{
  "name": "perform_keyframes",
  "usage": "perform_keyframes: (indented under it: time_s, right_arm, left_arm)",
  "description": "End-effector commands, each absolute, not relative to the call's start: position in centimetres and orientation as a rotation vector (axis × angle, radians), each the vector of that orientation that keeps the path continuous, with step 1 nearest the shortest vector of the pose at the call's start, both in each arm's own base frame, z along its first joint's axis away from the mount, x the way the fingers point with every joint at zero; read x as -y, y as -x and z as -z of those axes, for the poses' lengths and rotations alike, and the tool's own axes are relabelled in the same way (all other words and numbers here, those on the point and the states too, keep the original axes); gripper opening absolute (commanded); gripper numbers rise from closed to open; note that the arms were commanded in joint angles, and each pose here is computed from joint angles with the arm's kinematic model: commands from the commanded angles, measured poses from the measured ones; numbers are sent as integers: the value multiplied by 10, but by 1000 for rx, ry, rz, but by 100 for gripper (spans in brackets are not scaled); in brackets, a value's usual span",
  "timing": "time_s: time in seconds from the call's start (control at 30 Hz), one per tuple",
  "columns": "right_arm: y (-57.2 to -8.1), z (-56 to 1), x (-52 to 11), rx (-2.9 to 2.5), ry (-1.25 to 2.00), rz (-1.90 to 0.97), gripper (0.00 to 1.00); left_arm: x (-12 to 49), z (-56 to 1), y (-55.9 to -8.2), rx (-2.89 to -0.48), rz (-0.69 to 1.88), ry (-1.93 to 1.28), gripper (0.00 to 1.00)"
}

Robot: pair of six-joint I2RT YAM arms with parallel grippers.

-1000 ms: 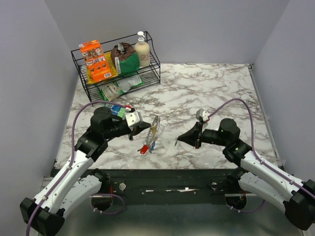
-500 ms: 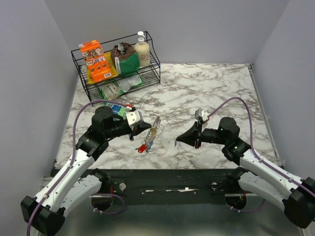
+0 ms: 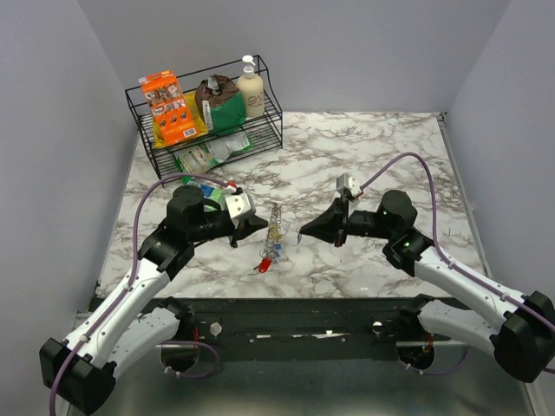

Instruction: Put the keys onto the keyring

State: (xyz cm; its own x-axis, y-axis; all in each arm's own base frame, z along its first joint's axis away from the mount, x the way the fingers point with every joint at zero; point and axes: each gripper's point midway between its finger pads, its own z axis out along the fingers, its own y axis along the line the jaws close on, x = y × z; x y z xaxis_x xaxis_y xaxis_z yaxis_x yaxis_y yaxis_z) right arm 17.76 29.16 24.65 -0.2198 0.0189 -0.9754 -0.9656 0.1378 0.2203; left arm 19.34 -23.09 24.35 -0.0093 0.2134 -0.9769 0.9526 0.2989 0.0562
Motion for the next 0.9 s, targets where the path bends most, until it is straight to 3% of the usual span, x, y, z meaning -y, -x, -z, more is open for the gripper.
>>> perform_keyframes:
  time_s: [0.0,0.87]
  right_arm:
    - [-185,-276,-303,-1350,964,-1244,0]
    - [-191,-267,-355,-1423,1087,-1175,0]
  left_arm:
    - [234,-251,-196,-1434,839,-1150,0]
    - [237,-246,-194,-1448,859,-1157,0]
